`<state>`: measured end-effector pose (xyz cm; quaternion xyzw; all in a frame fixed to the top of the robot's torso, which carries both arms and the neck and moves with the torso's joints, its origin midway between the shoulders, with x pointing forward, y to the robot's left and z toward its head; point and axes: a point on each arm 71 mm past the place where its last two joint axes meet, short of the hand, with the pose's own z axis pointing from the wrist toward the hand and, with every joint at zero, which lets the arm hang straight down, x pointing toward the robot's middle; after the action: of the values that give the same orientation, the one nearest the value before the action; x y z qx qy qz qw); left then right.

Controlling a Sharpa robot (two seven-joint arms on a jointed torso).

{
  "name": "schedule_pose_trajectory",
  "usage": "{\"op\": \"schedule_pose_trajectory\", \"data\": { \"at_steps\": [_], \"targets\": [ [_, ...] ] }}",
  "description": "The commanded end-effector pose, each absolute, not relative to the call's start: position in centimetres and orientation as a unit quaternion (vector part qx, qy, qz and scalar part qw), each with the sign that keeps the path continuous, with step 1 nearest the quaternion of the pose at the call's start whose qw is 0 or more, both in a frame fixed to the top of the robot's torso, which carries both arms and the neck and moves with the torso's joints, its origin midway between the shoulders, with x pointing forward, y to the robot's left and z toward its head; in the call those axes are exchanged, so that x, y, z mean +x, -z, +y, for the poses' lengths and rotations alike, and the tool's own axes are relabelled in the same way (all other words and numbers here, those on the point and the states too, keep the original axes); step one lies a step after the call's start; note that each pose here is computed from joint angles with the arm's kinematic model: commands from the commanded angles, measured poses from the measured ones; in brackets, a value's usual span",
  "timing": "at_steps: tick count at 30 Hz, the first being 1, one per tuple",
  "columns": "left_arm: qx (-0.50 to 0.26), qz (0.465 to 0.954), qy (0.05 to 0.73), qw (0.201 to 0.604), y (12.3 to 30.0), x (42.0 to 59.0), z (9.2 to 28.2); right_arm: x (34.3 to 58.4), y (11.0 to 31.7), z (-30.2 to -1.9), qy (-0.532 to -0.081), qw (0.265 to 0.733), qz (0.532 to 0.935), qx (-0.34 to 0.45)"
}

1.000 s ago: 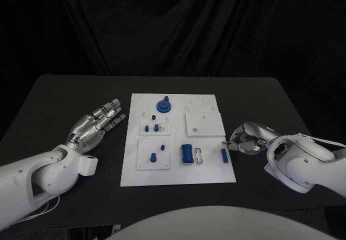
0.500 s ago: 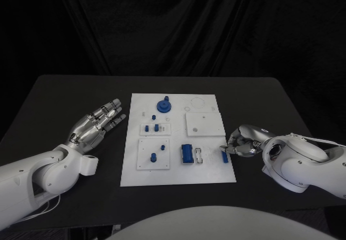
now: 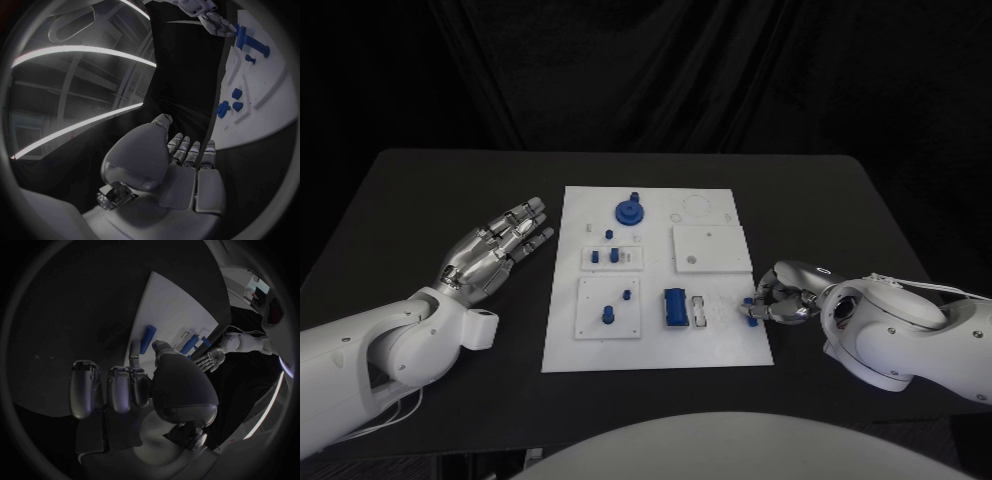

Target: Assemble the parts on the task board

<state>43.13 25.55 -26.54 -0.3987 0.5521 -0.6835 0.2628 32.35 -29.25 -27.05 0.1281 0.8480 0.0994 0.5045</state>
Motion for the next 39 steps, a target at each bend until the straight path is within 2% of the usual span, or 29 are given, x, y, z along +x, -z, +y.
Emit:
{"op": "schedule_pose_trajectory", "data": {
  "at_steps": [1,13,20,24,33,39],
  "targets": [
    [-0.396,0.545,0.69,0.264,26.4,43.1,25.5,32.0,27.7,-29.3,-0.083,0.488,0.86,0.124],
    [-0.396,0.545,0.69,0.263,26.4,43.1,25.5,31.9,28.8,-28.4,-0.085,0.475,0.868,0.117],
    [-0.396,0.545,0.691,0.262,26.5,43.2,25.5,32.1,28.8,-27.9,-0.099,0.483,0.862,0.118],
    [-0.396,0.545,0.691,0.261,26.5,43.2,25.4,32.1,28.6,-27.5,-0.125,0.488,0.852,0.142],
    [-0.396,0.545,0.691,0.261,26.5,43.2,25.5,31.5,28.1,-26.4,-0.214,0.461,0.826,0.244],
    [-0.396,0.546,0.691,0.26,26.6,43.1,25.5,31.0,27.7,-25.3,-0.251,0.446,0.812,0.283]
  ]
}}
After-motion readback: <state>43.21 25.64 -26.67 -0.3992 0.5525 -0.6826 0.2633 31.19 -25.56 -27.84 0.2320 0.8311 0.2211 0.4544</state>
